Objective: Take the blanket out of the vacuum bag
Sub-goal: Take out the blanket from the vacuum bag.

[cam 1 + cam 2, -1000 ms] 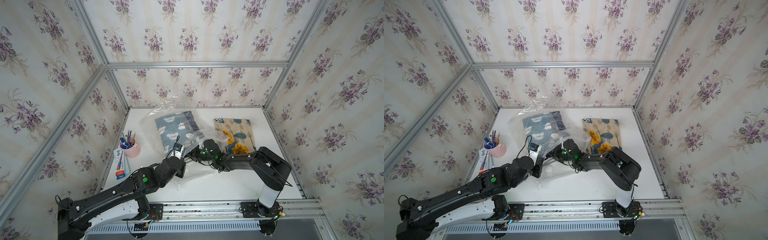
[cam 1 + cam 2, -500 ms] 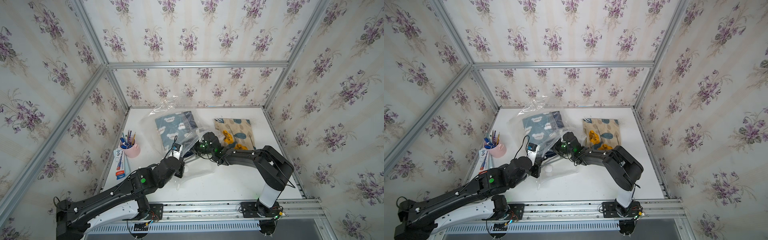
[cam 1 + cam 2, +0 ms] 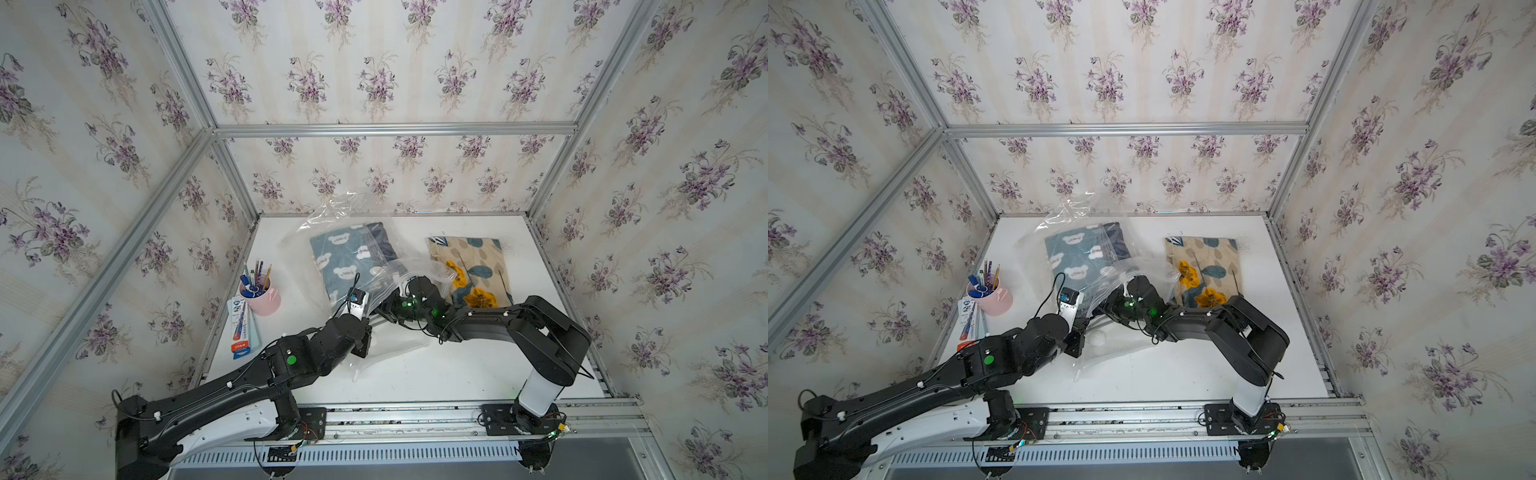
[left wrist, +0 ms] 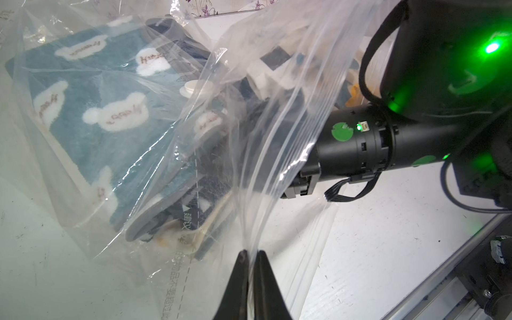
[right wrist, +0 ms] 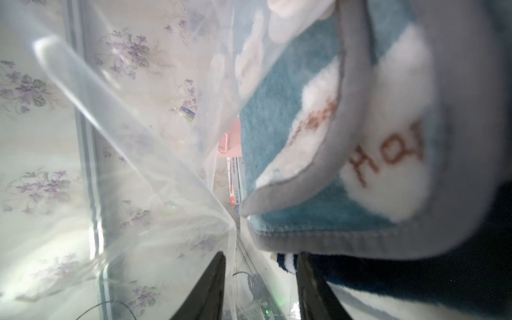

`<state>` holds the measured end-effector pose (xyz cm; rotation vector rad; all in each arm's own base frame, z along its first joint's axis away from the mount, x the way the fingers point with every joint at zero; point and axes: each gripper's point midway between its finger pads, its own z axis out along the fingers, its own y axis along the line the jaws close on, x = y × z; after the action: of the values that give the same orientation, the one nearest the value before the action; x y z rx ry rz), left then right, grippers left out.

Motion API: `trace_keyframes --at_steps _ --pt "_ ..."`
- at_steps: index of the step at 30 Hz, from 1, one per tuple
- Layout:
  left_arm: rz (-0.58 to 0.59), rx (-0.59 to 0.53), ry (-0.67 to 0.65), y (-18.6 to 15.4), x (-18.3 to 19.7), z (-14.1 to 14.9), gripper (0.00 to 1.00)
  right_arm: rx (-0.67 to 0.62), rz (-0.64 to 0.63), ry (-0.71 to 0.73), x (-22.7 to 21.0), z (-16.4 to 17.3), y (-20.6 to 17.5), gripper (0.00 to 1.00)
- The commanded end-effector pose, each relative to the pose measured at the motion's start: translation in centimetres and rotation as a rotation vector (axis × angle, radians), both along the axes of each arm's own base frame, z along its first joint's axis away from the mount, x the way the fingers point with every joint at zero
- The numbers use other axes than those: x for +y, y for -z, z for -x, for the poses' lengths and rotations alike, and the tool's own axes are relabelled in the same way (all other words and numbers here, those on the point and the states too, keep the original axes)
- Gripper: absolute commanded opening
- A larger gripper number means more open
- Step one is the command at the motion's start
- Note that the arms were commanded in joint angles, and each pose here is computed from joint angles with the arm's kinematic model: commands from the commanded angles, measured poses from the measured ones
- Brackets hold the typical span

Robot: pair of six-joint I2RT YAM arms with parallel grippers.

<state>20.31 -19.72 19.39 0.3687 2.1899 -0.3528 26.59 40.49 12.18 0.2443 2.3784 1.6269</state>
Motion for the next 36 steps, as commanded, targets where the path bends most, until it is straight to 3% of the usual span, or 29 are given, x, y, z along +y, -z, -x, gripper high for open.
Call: trace_keyframes --at_steps 1,14,21,36 --pt "0.015 -0.005 -0.003 -0.2 -0.1 -0.1 0.10 -0.012 -0.030 -0.001 0.7 -0.4 -0.5 0.44" --pt "0.014 -0.012 -0.005 -0.5 0.1 0.0 0.10 -0.012 0.022 0.050 1.7 -3.0 0.5 0.45" --pt "-0.004 -0.042 -0.014 -1.7 0.9 -0.1 0.10 -0.091 0.035 0.063 2.6 -4.9 -2.3 0.45" --pt "-0.005 -0.038 -0.012 -1.5 0.8 -0.1 0.10 -0.037 0.027 0.056 1.3 -3.4 -0.7 0.50"
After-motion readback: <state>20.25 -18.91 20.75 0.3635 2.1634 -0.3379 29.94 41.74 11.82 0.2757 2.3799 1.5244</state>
